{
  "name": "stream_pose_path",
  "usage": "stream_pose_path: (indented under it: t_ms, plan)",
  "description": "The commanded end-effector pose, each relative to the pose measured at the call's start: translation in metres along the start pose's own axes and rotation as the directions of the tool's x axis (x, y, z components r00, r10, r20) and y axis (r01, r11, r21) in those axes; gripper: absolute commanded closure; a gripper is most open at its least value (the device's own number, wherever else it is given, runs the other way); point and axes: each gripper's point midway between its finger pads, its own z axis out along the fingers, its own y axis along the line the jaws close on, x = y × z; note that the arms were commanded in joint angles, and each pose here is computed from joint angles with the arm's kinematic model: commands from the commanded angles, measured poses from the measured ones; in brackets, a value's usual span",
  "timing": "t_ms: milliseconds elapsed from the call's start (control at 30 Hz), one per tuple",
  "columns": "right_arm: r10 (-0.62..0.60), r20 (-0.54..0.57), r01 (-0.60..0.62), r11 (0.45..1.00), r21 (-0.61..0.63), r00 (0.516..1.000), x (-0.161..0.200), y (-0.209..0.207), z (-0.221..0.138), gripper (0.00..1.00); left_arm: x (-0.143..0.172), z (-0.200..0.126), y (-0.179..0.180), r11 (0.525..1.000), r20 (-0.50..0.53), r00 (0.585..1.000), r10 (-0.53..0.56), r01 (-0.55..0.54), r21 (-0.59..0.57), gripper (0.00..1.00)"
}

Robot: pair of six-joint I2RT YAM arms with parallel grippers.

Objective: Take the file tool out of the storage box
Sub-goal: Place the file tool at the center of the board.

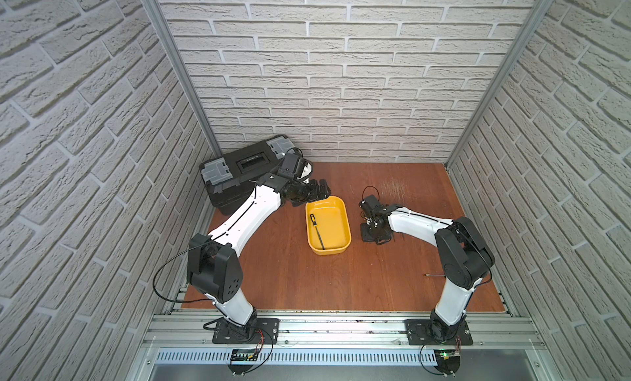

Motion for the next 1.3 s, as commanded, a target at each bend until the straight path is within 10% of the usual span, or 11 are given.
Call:
stream_pose_path:
  t_ms: [0, 767, 1267]
  plan:
    - [0.011, 0.009, -0.011, 1.000, 0.001, 1.000, -0.0023, -0.0027, 0.0040, 0.97, 0.0031, 0.0039, 0.0021, 1.000, -0.006, 1.000, 0.012, -0.012, -0.007, 0.01]
    - [0.023, -0.008, -0.023, 1.000, 0.001, 1.000, 0.0003, -0.0064, 0.0123, 0.97, 0.0049, 0.0086, 0.0025, 1.000, -0.016, 1.000, 0.012, -0.012, -0.007, 0.02]
    - [0.009, 0.000, -0.009, 1.000, 0.004, 1.000, -0.0033, -0.0061, 0.0094, 0.78, 0.0078, 0.0089, 0.0012, 1.000, -0.031, 0.999, 0.013, -0.013, -0.015, 0.02]
